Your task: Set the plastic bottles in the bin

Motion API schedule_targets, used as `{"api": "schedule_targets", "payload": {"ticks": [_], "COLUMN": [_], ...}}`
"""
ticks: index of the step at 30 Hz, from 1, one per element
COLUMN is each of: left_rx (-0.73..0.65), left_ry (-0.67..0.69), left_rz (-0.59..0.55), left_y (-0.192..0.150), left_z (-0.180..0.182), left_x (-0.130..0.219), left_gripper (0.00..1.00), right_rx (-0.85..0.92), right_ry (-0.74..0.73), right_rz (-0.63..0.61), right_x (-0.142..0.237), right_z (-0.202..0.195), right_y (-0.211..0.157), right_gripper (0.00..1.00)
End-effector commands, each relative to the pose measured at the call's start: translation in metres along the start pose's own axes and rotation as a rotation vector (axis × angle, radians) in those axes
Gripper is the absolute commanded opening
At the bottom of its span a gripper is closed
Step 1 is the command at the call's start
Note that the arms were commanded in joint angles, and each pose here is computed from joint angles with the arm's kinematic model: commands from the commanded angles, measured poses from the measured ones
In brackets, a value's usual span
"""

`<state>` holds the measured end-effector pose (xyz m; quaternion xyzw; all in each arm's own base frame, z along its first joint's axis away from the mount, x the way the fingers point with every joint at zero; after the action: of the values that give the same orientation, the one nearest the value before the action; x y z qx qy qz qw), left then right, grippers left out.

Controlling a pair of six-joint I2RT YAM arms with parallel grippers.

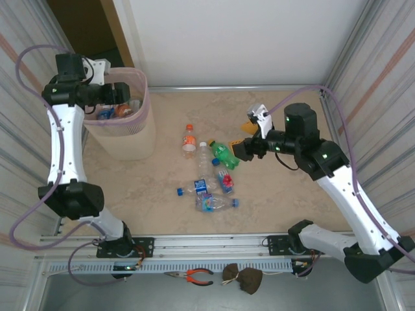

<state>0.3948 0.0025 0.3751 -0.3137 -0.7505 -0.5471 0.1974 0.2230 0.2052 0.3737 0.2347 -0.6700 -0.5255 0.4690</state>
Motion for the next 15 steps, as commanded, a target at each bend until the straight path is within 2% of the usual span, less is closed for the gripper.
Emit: {"api": "schedule_targets", "payload": {"ticks": [1,9,15], "left_rx": [-0.010,-0.004,0.002], "left_ry": [-0.073,-0.182,-0.254], "left_rz": [-0.066,-0.147,-0.175], "left_y": [0.000,-0.011,-0.025], "left_z": [-0.016,-0.039,-0.053], "left_x": [0.025,0.055,0.072], "left_gripper": [0.80,0.79,0.78], "right_rx": [0.017,-0.004,-0.023], "right_ry": [-0.029,-0.088,-0.076], "right_rz": [0.038,0.241,0.410], "right_x": [-0.009,-0.056,-0.091], "right_z": [-0.009,-0.040,-0.055], "right_y": [-0.001,-0.045,-0.095], "right_gripper": [0.77,0.74,0.73]}}
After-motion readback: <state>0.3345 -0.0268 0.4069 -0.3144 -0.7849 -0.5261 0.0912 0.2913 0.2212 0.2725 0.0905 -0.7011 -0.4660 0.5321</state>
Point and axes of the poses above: each hand's point on the last joint's axis, 136 mm out from that joint toward the fingers, its own x axis back along the fingers, its own z axis along the line the jaws close on, y = z × x, the point moved 3 cm from there along x, back along the fingers, and after that the axes turned 10 degrees about x, right-handed, at the moved point
